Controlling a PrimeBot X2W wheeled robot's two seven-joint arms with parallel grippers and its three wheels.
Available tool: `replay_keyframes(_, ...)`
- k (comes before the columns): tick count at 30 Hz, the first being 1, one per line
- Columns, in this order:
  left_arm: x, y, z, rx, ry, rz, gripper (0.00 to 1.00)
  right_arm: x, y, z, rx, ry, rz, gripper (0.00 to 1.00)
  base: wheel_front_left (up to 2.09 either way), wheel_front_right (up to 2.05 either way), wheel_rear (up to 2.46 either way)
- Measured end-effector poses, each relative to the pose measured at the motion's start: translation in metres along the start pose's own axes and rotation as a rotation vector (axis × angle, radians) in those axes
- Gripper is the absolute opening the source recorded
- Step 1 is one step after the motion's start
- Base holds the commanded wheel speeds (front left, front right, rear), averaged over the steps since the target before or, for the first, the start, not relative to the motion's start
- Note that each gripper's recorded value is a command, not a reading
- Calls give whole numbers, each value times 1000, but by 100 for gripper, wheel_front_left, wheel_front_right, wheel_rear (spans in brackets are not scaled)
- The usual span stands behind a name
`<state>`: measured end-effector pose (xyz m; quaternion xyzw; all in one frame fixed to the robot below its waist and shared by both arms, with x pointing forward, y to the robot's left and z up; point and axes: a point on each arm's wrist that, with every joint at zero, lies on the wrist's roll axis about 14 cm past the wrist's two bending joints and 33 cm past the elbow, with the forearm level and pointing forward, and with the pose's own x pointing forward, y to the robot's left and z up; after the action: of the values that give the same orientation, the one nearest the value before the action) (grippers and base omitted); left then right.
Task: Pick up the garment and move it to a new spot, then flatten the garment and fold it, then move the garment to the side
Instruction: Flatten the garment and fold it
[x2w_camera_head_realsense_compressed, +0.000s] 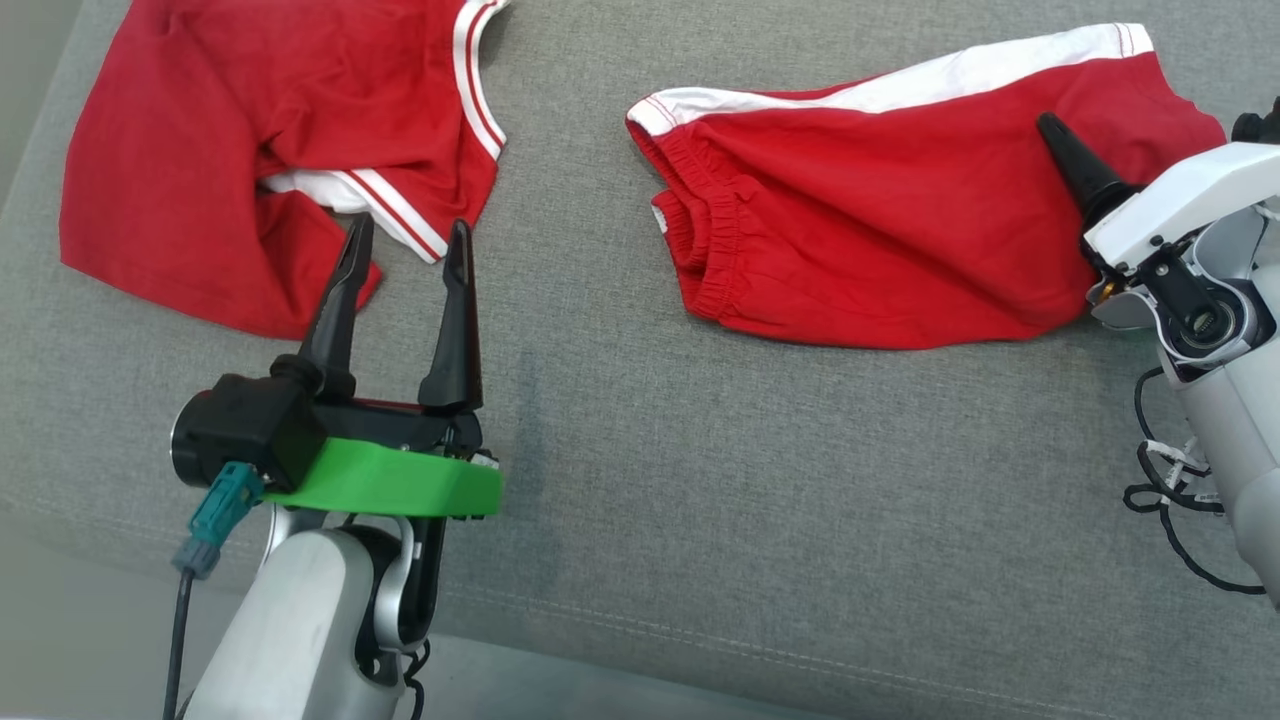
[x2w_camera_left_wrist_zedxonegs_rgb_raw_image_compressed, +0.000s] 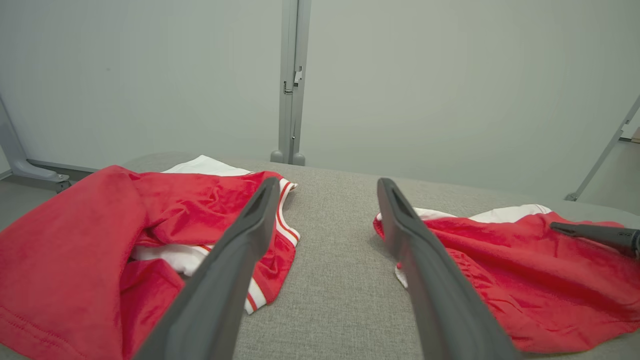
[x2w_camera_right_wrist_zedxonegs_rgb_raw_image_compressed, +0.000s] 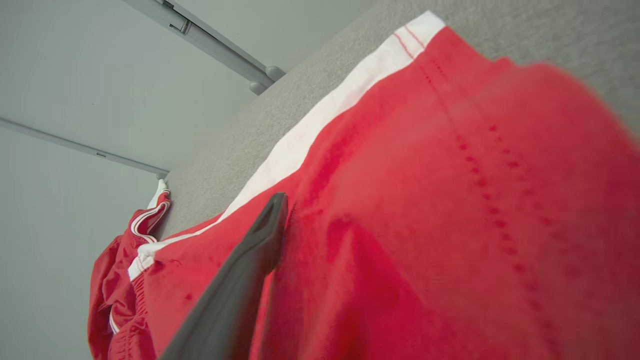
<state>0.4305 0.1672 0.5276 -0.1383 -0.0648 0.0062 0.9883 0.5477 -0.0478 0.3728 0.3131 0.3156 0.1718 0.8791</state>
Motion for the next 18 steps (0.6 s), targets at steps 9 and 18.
replay_keyframes(9,4,-9,-1,-11,-10,-24,100,-17,-26,17,2,-54,-67,0,0,0,0)
replay_keyframes(18,10,-28,-9,-35,1,-85,100,-52,-63,70,-54,-174,-158,0,0,0,0)
